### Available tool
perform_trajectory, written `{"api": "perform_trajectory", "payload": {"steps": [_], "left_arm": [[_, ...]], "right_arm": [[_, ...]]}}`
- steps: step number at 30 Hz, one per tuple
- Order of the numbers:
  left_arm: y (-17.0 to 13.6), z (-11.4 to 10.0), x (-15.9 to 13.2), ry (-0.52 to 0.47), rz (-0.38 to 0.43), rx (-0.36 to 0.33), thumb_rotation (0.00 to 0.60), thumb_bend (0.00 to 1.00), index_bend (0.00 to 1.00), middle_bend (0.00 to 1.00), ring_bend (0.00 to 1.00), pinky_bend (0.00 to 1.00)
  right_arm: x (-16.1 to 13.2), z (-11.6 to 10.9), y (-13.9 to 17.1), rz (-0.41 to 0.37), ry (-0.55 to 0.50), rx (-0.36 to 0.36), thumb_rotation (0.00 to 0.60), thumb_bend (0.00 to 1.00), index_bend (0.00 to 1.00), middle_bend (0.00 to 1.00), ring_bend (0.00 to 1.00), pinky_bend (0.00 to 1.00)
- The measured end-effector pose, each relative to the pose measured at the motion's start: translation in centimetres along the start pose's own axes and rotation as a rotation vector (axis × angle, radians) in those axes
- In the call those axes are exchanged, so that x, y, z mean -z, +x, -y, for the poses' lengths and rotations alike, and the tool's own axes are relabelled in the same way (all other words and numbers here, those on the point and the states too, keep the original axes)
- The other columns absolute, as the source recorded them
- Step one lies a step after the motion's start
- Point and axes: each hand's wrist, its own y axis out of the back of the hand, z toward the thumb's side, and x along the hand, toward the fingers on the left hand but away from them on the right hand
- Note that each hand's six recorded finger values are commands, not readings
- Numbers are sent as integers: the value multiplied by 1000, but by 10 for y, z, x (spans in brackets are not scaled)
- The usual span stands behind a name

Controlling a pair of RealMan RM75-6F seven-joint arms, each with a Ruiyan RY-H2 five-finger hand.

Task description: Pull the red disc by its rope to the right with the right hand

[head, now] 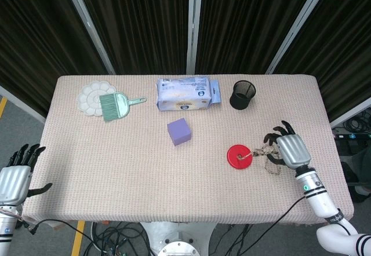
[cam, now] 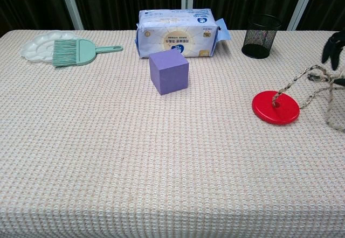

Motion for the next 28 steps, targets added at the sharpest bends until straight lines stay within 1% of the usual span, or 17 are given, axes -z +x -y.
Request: {"api": "perform_trajectory", "payload": {"steps": [3,7,10,16,23,26,28], "left_arm": [[1,0,2,-2,-3,1,600,0,126,88,14,133],[-1,0,3,-5,-5,-4,600,0,126,88,14,133],[-1,-2,4,-9,-4,-18,600,0,126,89,14,133],[-4,-5,5,-17,-6,-39,600,0,126,89,14,133],[-5,-9,8,-15,-12,-46,600,0,126,88,14,133],[-6,-9,10,-10,-18,-45,600,0,126,88,14,133],[-7,-9,10,-10,-18,-43,600,0,126,88,14,133]], "right_arm": [[-7,-3,0,-8,-15,-14,600,0,0,0,0,0],[-4,-11,6,-7,-7,14,600,0,0,0,0,0],[3,-18,20,8,1,42,600,0,0,0,0,0],[21,-27,63,62,58,118,600,0,0,0,0,0],[41,-28,129,170,102,234,600,0,0,0,0,0],[48,-25,150,212,100,258,600,0,0,0,0,0],[51,-23,157,230,96,264,600,0,0,0,0,0]]}}
